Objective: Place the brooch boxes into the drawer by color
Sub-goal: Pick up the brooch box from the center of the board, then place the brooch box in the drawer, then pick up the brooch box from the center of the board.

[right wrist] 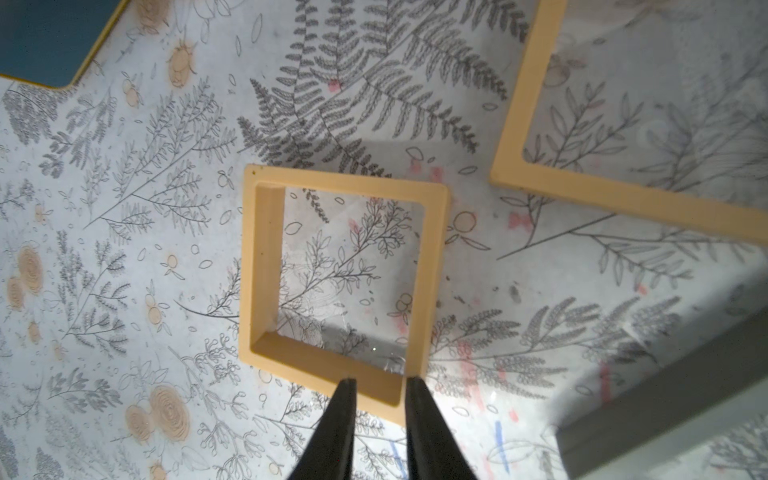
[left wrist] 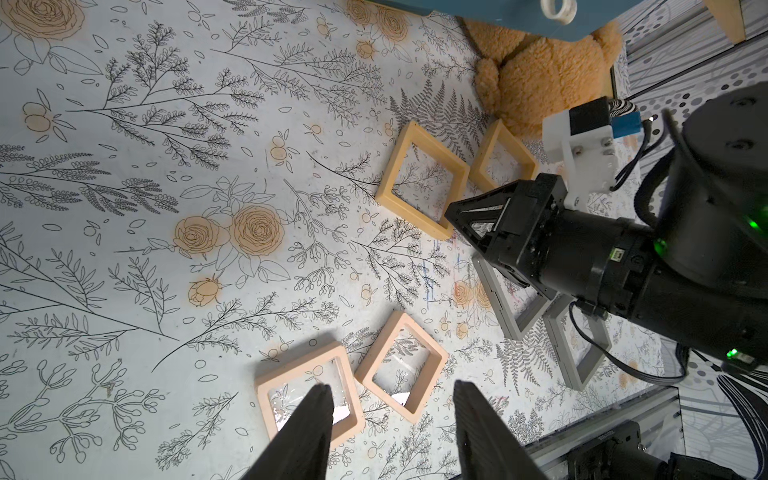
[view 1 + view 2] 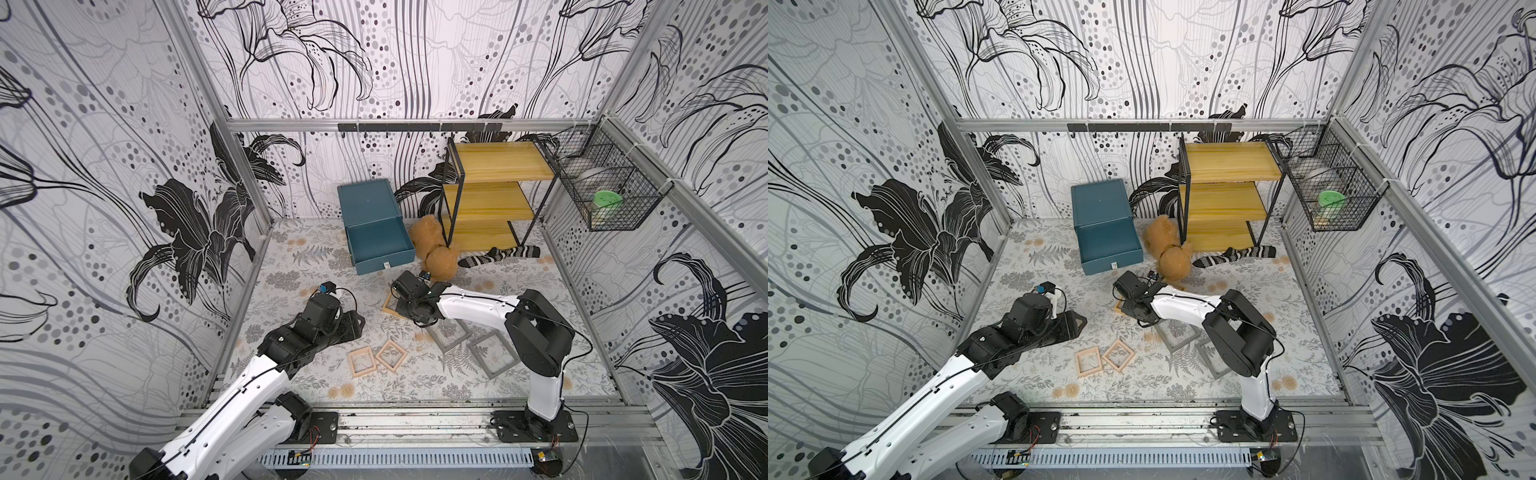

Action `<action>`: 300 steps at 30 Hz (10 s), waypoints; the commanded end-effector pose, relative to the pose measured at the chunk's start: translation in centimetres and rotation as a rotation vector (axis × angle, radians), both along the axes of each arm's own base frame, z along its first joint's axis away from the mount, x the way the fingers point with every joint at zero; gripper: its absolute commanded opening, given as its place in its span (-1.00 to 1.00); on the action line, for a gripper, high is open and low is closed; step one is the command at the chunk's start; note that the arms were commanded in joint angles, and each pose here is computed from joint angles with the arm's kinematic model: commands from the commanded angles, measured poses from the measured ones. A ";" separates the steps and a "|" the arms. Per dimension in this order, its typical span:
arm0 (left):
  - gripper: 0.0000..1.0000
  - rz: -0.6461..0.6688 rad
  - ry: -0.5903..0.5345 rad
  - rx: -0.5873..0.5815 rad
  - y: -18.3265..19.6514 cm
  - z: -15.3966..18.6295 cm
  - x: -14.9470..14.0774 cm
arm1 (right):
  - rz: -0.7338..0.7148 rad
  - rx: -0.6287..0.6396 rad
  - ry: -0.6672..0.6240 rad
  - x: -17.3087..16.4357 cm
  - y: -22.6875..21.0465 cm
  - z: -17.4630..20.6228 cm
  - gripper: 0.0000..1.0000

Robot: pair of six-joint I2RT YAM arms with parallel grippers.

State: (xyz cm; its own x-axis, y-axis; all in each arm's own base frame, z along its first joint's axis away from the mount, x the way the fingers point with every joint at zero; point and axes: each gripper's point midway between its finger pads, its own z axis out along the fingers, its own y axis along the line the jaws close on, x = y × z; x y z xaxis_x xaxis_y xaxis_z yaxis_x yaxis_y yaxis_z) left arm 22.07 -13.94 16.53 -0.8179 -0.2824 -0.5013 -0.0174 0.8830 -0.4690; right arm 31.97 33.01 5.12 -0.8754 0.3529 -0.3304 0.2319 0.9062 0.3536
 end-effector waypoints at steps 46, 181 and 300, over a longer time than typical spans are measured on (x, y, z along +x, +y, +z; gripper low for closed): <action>0.03 -0.001 -0.049 -0.037 -1.1 2.3 1.0 | 0.041 -0.394 0.087 -3.8 -6.3 2.8 -1.00; 0.07 -0.057 -0.248 -0.084 -2.2 11.6 2.4 | -0.090 -0.122 -0.337 0.1 -14.0 19.1 -0.04; 0.07 -0.136 -0.222 -0.102 -7.6 8.8 0.3 | 0.058 -0.201 0.042 1.3 -9.5 1.1 -1.00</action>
